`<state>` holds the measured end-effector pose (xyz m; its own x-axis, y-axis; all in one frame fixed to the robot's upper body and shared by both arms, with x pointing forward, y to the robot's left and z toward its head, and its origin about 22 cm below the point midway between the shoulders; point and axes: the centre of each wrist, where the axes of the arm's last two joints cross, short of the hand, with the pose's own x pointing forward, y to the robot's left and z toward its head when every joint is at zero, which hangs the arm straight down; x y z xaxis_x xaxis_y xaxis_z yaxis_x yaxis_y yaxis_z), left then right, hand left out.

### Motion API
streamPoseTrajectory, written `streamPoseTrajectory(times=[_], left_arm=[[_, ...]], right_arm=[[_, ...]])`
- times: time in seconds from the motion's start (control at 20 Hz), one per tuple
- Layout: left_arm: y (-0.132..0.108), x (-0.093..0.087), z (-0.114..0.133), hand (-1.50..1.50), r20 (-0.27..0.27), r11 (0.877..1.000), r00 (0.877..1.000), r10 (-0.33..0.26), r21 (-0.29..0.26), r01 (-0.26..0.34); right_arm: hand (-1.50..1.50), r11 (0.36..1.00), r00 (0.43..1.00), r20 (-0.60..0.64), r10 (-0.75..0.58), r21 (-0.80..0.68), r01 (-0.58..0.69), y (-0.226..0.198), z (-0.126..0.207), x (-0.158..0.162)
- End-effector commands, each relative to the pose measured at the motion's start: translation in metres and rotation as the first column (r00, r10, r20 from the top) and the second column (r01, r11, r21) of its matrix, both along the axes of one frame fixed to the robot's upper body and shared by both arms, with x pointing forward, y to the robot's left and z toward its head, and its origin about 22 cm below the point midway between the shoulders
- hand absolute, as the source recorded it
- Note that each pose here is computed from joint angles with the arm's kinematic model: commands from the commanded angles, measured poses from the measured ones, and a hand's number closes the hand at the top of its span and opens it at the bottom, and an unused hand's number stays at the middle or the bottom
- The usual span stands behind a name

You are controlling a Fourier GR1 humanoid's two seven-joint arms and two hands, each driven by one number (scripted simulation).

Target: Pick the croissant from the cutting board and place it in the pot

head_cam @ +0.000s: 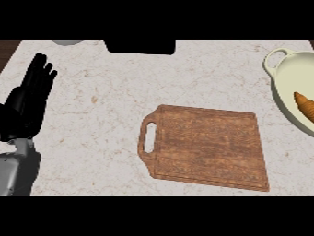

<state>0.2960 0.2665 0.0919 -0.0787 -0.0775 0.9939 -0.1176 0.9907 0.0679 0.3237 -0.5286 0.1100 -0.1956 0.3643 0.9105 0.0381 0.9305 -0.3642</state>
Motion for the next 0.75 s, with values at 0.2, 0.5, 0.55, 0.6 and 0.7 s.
streamPoseTrajectory(times=[0.2, 0.5, 0.55, 0.6, 0.7], left_arm=[[-0.007, -0.002, -0.003, 0.0, 0.009, 1.0, 1.0, -0.012, -0.01, 0.012], [-0.006, -0.003, -0.004, 0.0, 0.0, 1.0, 1.0, -0.02, -0.021, 0.02], [-0.004, -0.001, -0.001, 0.0, 0.005, 1.0, 1.0, -0.009, -0.02, 0.009], [0.001, -0.002, 0.0, 0.0, 0.0, 1.0, 1.0, -0.007, -0.01, 0.007], [0.002, 0.0, -0.001, 0.0, -0.005, 1.0, 1.0, -0.007, -0.012, 0.007]], right_arm=[[-1.5, 0.99, 0.993, 0.032, 0.116, 0.077, -0.118, -0.03, 0.023, -0.026], [-1.5, 0.99, 0.992, 0.041, 0.116, 0.074, -0.119, -0.038, 0.029, -0.033], [-1.5, 0.991, 0.992, 0.035, 0.118, 0.065, -0.12, -0.038, 0.029, -0.035], [-1.5, 0.99, 0.992, 0.019, 0.122, 0.063, -0.123, -0.038, 0.025, -0.036], [-1.5, 0.989, 0.992, 0.02, 0.124, 0.078, -0.125, -0.045, 0.033, -0.042]])
